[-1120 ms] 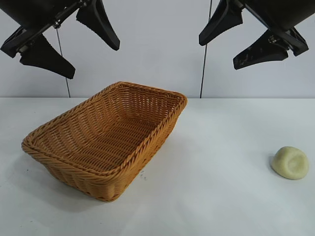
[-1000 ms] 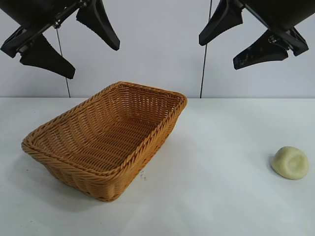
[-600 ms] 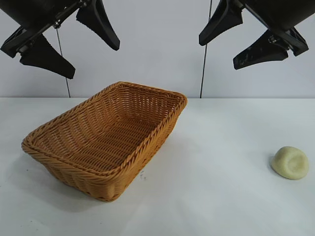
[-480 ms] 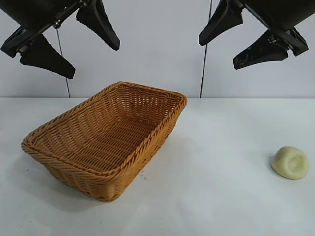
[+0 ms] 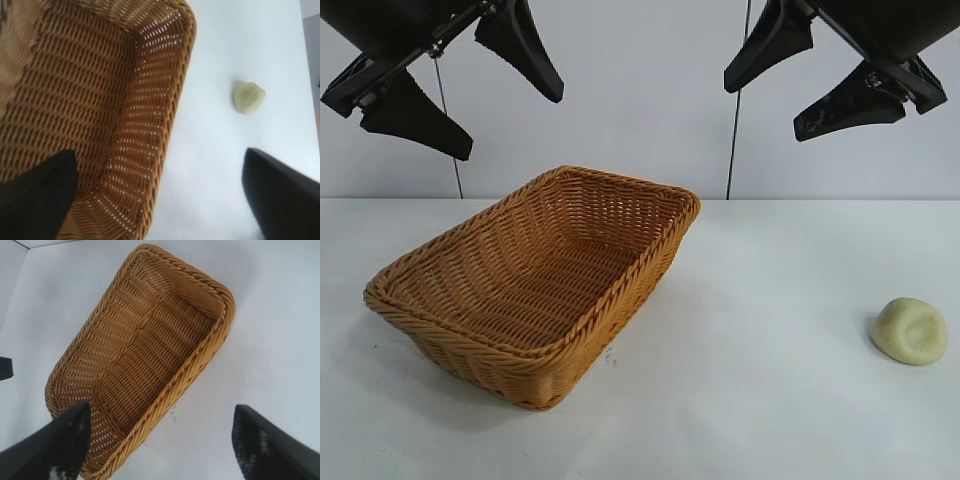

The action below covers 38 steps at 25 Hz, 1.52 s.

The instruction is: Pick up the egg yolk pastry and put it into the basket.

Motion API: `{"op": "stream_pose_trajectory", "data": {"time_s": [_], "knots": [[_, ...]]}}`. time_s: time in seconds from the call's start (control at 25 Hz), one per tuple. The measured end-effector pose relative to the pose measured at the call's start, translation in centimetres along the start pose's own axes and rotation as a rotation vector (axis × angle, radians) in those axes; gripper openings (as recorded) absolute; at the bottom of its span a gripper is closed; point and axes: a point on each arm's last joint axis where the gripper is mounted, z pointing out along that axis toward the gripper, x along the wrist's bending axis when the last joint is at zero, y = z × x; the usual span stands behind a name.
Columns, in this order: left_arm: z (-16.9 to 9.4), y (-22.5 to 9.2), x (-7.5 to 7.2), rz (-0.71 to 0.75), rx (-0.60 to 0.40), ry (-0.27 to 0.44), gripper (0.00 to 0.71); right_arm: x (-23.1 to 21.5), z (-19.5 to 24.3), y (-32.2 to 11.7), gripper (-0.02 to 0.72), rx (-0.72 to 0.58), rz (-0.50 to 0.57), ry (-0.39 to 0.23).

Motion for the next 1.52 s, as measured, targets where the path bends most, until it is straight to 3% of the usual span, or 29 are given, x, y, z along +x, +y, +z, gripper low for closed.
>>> {"op": "stream_pose_trajectory", "data": {"time_s": [0.32,0.68,0.92,1.12,1.4,1.52], "knots": [[-0.3,-0.2,-0.1,-0.052,0.015,-0.001,0.643,0.0,0.0,0.0,0.562,0.000,0.000,0.000],[-4.6,-2.4,-1.0,-0.162,-0.026,-0.003,0.643,0.0,0.0,0.0,0.562,0.000,0.000,0.000],[-5.4,-6.5,0.8,-0.329,0.008,0.071,0.643,0.0,0.0,0.0,0.562,-0.001,0.000,0.000],[-5.9,-7.8,1.5,-0.456,-0.002,0.137,0.643,0.0,0.0,0.0,0.562,-0.001,0.000,0.000],[-4.1,-9.1,0.1,-0.579,0.007,0.223,0.643,0.0,0.0,0.0,0.562,-0.001,0.000,0.000],[-2.6,-9.1,0.5,-0.684,-0.010,0.284,0.643,0.0,0.0,0.0,0.562,-0.001,0.000,0.000]]}}
